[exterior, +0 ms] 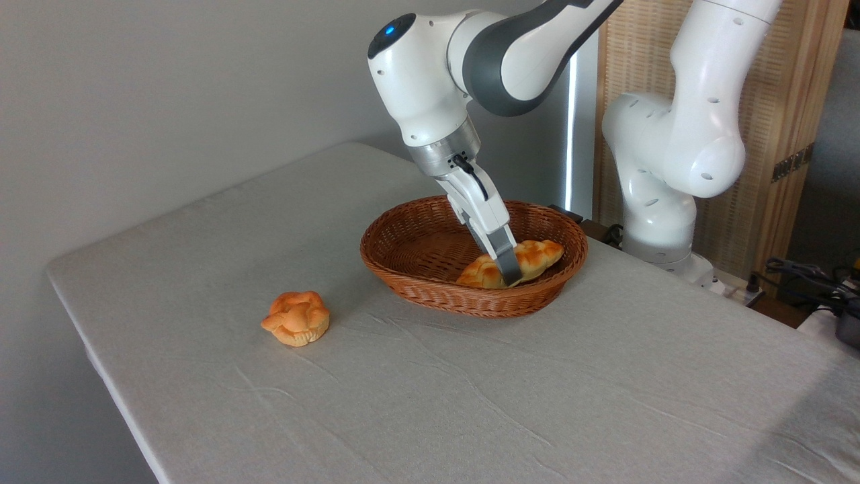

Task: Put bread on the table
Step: 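Lift the braided roll out of the basket and carry it over the table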

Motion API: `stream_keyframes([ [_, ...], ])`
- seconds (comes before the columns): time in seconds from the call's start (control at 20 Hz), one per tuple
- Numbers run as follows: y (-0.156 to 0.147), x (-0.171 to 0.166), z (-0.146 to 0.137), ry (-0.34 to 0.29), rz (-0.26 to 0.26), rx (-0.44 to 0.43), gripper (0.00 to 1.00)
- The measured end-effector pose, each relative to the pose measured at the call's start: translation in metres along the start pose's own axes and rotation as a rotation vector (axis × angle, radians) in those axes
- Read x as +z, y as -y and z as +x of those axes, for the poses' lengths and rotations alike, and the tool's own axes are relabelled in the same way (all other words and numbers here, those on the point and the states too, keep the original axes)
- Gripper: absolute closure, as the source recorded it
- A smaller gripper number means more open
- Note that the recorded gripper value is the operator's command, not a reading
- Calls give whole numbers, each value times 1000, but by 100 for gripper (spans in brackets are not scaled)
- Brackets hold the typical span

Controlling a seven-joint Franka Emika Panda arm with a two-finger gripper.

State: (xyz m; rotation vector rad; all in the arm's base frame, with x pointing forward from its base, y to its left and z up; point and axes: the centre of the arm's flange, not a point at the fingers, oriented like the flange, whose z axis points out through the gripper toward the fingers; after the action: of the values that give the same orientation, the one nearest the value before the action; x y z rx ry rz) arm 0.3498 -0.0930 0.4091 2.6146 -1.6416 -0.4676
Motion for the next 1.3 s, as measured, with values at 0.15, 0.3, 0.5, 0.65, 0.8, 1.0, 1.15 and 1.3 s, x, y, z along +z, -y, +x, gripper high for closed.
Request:
stream_keyframes([
  [0.15,0,0,0,0,0,1,66],
  [0.3,0,-3,1,-4,5,1,66],
  [0.5,-2,-35,-3,-12,15,-1,66],
  [0.65,-7,-78,-7,-43,27,17,66],
  [0.8,-3,-107,-15,-93,53,8,63],
  [1.0,24,-132,-40,-189,68,-26,59],
  [1.15,54,-139,-50,-274,112,-62,59],
  [1.3,77,-134,-38,-313,163,-79,49],
])
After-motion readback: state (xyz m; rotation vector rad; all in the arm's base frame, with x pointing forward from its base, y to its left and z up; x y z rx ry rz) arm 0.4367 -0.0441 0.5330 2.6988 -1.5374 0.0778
